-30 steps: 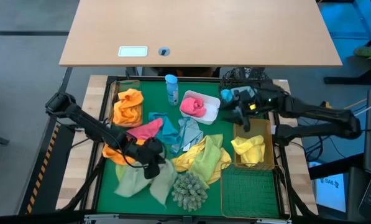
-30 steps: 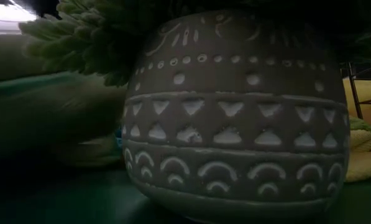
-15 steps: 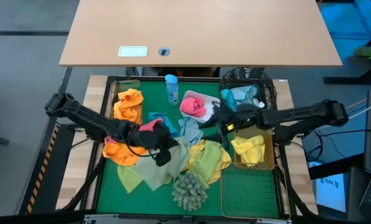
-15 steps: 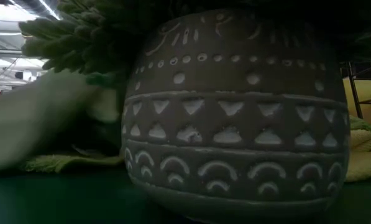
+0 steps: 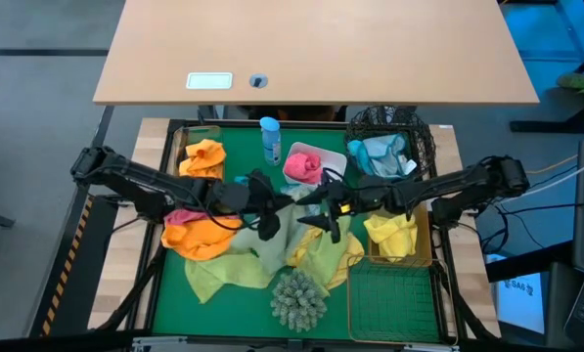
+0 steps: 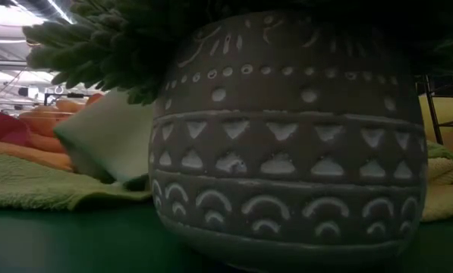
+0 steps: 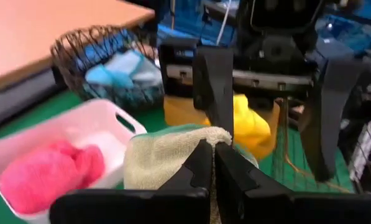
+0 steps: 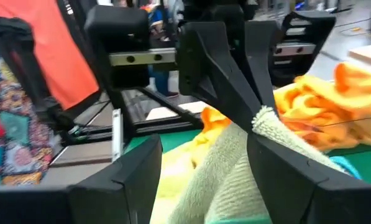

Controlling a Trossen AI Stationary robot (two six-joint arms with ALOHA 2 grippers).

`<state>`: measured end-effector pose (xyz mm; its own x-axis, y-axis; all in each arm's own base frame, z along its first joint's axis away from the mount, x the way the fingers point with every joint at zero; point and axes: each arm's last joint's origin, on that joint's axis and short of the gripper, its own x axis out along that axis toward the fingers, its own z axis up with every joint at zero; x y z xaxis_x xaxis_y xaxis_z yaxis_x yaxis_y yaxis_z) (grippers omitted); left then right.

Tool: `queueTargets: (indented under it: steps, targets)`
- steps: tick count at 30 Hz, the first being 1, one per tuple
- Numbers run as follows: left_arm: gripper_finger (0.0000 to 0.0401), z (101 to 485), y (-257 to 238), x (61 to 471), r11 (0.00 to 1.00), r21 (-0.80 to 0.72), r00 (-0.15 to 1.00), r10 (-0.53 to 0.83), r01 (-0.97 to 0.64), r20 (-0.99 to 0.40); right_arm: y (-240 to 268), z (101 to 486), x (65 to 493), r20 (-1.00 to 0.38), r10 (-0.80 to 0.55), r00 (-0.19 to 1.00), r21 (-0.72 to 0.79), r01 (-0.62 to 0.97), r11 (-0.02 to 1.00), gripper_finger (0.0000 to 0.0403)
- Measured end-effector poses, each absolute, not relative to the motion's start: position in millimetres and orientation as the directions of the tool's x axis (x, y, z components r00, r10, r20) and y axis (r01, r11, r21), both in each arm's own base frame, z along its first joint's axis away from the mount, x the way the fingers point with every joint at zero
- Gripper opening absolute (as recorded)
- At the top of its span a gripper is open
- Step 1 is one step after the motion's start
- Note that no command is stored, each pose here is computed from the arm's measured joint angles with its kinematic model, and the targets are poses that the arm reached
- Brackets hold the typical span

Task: Sort microfiber towel by color & place in baskets
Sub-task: Put the green microfiber towel into the rectangular wire basket

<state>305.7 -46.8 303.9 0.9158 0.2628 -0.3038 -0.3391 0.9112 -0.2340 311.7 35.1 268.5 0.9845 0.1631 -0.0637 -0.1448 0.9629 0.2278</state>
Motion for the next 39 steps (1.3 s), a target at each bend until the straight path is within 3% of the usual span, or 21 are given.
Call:
queueTargets:
  steps: [6,13,30,39]
  targets:
    - [0.0000,311.1,-41.4,309.0,0.916,-0.223,0.931,0.281,-0.333,-0.233,31.9,269.0,312.2,-0.059,0.047,0.997,0.219,-0.033,0.975,0.0237]
    - [0.0000,315.9,-41.5,310.0,0.923,-0.218,0.942,0.280,-0.318,-0.187,30.7,273.3,312.4,-0.015,0.002,1.000,0.222,0.001,0.975,0.0237]
    - [0.0000,314.2,-40.8,309.0,0.932,-0.116,0.926,0.316,-0.343,-0.205,37.0,297.3,290.6,0.017,0.301,0.953,0.225,-0.297,0.928,0.0237]
    - [0.0000,315.1,-41.7,309.2,0.935,-0.125,0.932,0.303,-0.331,-0.198,28.7,298.8,288.3,-0.003,0.035,0.999,0.160,-0.035,0.987,0.0237]
